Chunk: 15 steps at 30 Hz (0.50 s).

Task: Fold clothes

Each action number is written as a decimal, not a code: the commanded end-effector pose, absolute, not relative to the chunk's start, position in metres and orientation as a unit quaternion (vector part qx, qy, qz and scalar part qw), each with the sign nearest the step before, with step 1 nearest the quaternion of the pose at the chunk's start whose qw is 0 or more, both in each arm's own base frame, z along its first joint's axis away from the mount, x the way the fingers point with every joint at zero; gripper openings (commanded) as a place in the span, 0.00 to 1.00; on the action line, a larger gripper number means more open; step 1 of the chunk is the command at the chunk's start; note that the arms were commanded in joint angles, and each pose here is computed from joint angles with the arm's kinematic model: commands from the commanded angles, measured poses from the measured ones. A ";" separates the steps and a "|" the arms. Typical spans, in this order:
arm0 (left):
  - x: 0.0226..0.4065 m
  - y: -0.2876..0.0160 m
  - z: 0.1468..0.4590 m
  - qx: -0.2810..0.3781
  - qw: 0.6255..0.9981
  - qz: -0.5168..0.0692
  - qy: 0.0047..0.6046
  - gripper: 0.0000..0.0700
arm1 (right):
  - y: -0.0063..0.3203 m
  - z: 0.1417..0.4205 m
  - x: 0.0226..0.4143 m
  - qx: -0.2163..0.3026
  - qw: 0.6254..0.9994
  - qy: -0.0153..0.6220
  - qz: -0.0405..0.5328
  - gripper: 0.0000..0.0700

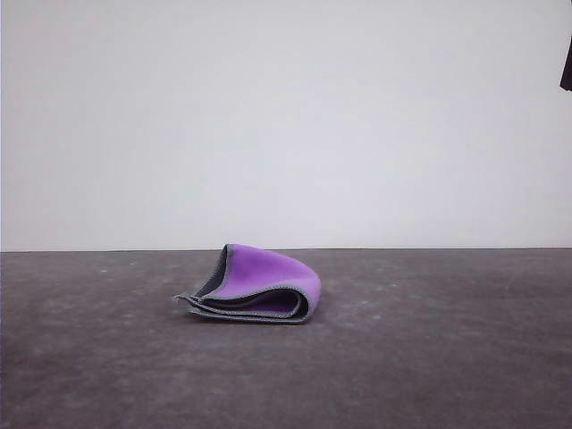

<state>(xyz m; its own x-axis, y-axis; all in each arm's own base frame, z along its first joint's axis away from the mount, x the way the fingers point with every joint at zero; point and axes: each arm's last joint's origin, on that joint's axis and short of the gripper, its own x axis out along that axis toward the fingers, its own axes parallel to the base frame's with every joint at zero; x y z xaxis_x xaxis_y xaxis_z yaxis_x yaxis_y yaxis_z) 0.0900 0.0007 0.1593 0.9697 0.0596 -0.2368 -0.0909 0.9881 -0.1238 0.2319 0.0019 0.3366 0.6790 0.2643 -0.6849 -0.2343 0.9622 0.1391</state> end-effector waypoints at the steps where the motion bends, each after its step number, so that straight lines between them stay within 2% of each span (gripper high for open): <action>1: 0.091 0.001 0.153 -0.067 0.989 0.040 0.128 0.02 | 0.001 0.340 0.235 0.024 0.918 0.371 0.134 0.02; 5: 0.091 0.001 0.153 -0.067 0.989 0.040 0.128 0.02 | 0.001 0.340 0.235 0.023 0.919 0.371 0.134 0.02; 8: 0.091 0.001 0.153 -0.067 0.989 0.040 0.128 0.02 | 0.001 0.341 0.236 0.003 0.921 0.363 0.141 0.02; 15: 0.091 0.001 0.153 -0.067 0.989 0.040 0.129 0.02 | 0.000 0.340 0.224 -0.017 0.946 0.293 0.140 0.02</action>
